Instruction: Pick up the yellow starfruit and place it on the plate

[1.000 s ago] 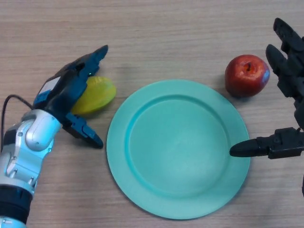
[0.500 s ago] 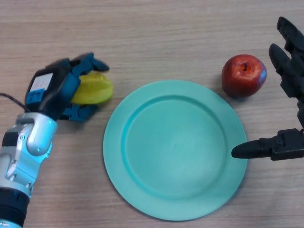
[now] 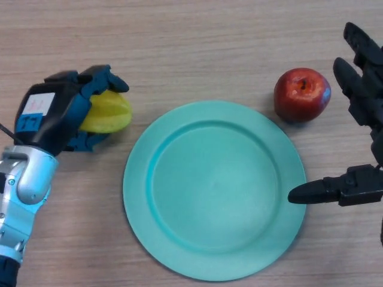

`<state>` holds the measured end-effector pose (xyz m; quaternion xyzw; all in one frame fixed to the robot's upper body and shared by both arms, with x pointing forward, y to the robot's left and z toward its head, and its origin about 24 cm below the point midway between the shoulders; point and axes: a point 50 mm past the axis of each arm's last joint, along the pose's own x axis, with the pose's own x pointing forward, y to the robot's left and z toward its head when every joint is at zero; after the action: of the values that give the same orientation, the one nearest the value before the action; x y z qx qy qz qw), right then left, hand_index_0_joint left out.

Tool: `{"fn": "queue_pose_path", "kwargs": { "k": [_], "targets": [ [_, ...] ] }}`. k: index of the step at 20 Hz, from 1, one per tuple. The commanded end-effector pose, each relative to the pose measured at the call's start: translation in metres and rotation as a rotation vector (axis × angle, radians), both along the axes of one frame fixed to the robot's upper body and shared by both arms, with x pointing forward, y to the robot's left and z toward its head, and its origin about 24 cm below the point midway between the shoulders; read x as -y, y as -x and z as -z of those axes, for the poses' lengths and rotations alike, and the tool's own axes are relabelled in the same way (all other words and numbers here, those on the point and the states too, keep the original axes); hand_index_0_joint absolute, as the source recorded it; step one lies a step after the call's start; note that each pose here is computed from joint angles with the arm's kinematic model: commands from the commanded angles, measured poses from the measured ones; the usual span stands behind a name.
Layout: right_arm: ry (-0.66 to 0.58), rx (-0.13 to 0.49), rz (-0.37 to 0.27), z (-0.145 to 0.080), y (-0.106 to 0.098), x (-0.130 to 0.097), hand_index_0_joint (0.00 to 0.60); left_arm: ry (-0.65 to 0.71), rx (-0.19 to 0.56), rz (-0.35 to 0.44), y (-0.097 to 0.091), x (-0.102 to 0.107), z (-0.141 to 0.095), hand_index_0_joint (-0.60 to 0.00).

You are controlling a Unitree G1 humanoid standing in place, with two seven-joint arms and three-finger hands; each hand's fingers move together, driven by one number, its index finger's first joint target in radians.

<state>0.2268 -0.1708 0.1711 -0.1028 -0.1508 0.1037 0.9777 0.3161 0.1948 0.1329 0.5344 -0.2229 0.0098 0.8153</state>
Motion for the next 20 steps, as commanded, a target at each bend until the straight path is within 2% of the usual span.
{"fn": "queue_pose_path", "kwargs": {
  "k": [1,4,7,8,9,11,12,14,17,18,19,20],
  "targets": [
    [0.016,0.190,-0.011,-0.027,0.009,0.001,0.000,-0.009,0.203,-0.025,0.012,-0.009,-0.040,-0.600],
    [0.018,0.195,-0.012,-0.027,0.009,0.001,0.000,-0.043,0.254,0.010,0.027,0.010,-0.050,-0.600],
    [-0.004,0.189,-0.014,-0.027,0.010,0.003,0.000,-0.010,0.231,0.123,0.043,0.037,-0.050,-0.600],
    [-0.012,0.183,-0.015,-0.028,0.010,0.004,0.000,0.061,0.167,0.209,0.050,0.052,-0.043,-0.600],
    [-0.016,0.184,-0.015,-0.029,0.010,0.004,0.000,0.099,0.144,0.255,0.054,0.061,-0.040,-0.600],
    [-0.015,0.188,-0.013,-0.029,0.010,0.005,0.000,0.129,0.076,0.326,0.061,0.079,-0.030,-0.600],
    [-0.020,0.193,-0.012,-0.030,0.010,0.005,0.000,0.146,0.015,0.350,0.064,0.087,-0.021,-0.600],
    [-0.031,0.190,-0.012,-0.030,0.009,0.006,0.000,0.132,-0.047,0.386,0.065,0.096,-0.010,-0.600],
    [-0.021,0.182,-0.016,-0.030,0.009,0.005,0.000,0.109,-0.108,0.395,0.062,0.099,-0.001,-0.600],
    [-0.021,0.180,-0.018,-0.030,0.010,0.006,0.000,0.112,-0.208,0.406,0.062,0.100,0.005,-0.600],
    [-0.019,0.182,-0.015,-0.030,0.009,0.006,0.000,0.135,-0.267,0.415,0.062,0.102,0.007,-0.600],
    [-0.012,0.189,-0.009,-0.031,0.009,0.007,0.000,0.200,-0.279,0.421,0.060,0.102,0.003,-0.600]
  ]
}}
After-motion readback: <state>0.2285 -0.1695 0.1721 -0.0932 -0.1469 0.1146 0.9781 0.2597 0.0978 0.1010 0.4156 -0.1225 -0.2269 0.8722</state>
